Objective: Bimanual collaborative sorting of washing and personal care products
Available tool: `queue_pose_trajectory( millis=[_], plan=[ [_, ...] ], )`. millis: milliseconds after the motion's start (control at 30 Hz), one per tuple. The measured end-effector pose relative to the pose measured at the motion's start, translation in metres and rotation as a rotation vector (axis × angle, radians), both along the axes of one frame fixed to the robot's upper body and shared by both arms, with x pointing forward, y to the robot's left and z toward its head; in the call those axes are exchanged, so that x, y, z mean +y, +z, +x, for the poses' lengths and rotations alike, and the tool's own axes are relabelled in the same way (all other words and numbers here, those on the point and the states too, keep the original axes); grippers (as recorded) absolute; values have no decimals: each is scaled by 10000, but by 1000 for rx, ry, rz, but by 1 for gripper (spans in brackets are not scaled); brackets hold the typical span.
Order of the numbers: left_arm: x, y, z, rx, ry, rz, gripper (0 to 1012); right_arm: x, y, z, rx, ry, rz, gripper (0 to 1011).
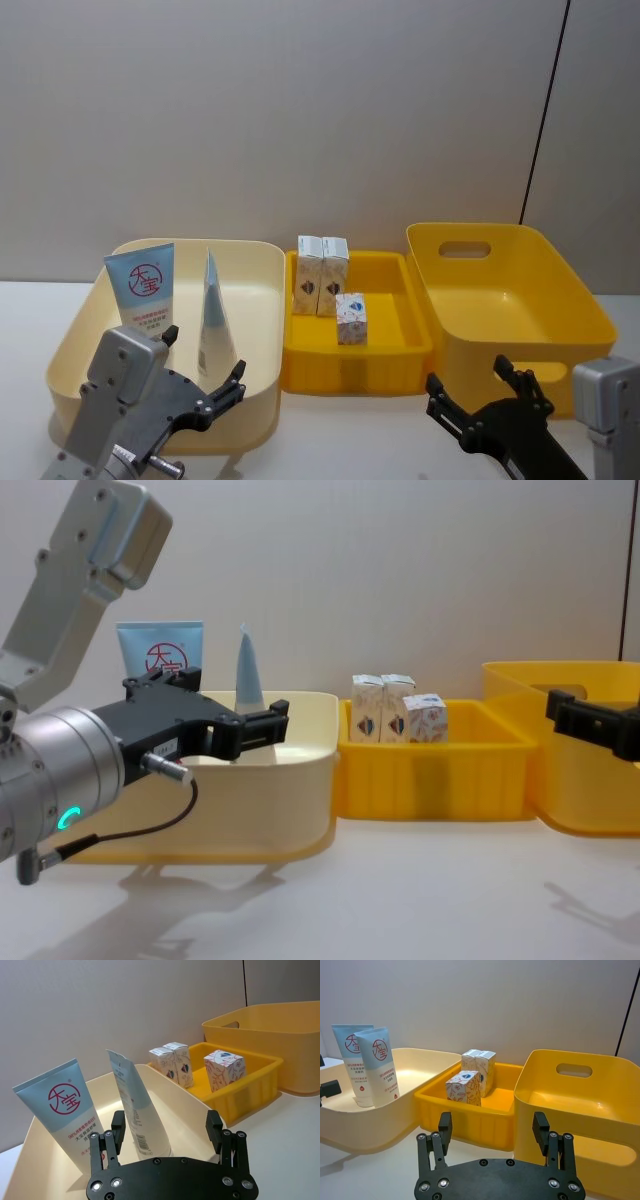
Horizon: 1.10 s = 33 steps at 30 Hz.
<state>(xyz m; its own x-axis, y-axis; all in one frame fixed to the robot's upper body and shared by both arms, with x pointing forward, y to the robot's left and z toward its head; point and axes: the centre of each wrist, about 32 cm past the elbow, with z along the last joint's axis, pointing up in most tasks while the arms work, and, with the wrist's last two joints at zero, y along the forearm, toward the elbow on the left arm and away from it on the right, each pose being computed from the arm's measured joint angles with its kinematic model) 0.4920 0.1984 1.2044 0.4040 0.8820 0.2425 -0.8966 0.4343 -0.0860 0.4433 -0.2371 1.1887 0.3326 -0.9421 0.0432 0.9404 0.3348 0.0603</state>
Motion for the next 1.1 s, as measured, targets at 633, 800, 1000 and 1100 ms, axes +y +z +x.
queue_pose_trajectory(
  millis=[633, 800, 1000, 1100],
  plan=[
    [0, 0, 0, 0, 0, 0, 1004, 0, 0, 0, 0, 0, 0, 1001],
    [0, -1, 0, 0, 0, 0, 1002, 0, 0, 0, 0, 0, 0, 1001],
    [0, 0, 0, 0, 0, 0, 1003, 0, 0, 0, 0, 0, 0, 1001],
    [0, 0, 0, 0, 0, 0, 1003, 0, 0, 0, 0, 0, 0, 1001]
  ],
)
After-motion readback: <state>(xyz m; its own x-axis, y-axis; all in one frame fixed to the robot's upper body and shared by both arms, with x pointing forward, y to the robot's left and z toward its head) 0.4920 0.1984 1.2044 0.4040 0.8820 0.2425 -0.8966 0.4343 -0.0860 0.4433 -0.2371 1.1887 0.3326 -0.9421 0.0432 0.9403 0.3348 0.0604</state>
